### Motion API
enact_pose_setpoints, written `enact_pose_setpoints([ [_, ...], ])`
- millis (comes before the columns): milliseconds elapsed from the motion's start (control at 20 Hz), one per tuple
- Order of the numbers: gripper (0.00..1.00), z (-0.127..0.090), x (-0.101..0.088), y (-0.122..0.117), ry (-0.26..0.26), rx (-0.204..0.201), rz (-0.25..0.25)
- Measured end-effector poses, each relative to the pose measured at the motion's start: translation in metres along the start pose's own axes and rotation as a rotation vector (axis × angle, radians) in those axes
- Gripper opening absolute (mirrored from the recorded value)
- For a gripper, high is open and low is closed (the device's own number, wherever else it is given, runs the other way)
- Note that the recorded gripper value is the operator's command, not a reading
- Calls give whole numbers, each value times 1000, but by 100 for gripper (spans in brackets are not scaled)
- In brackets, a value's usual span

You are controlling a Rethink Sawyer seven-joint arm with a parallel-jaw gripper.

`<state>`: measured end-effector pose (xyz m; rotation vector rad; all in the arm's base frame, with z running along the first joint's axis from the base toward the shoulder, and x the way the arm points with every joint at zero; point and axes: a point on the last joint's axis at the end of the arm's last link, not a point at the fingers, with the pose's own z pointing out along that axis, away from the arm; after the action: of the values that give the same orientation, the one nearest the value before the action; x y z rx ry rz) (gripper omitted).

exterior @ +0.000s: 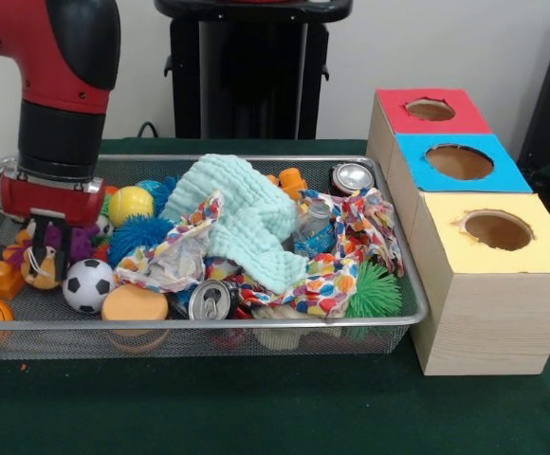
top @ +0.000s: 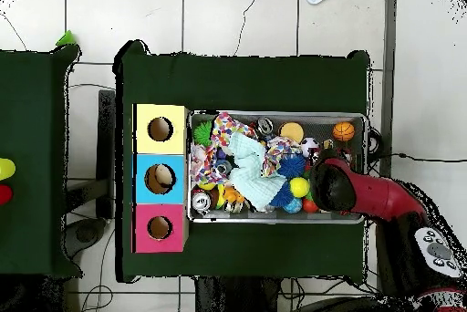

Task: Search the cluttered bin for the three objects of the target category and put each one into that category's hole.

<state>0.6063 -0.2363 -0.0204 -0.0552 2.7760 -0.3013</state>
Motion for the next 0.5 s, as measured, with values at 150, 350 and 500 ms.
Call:
enact_pose_setpoints([
  [150,0,-3,-3,5,-2,-14,21],
  [350,0,-7,-3,7,3,-26,63],
  [500,0,-7,-1,6,-2,-31,104],
])
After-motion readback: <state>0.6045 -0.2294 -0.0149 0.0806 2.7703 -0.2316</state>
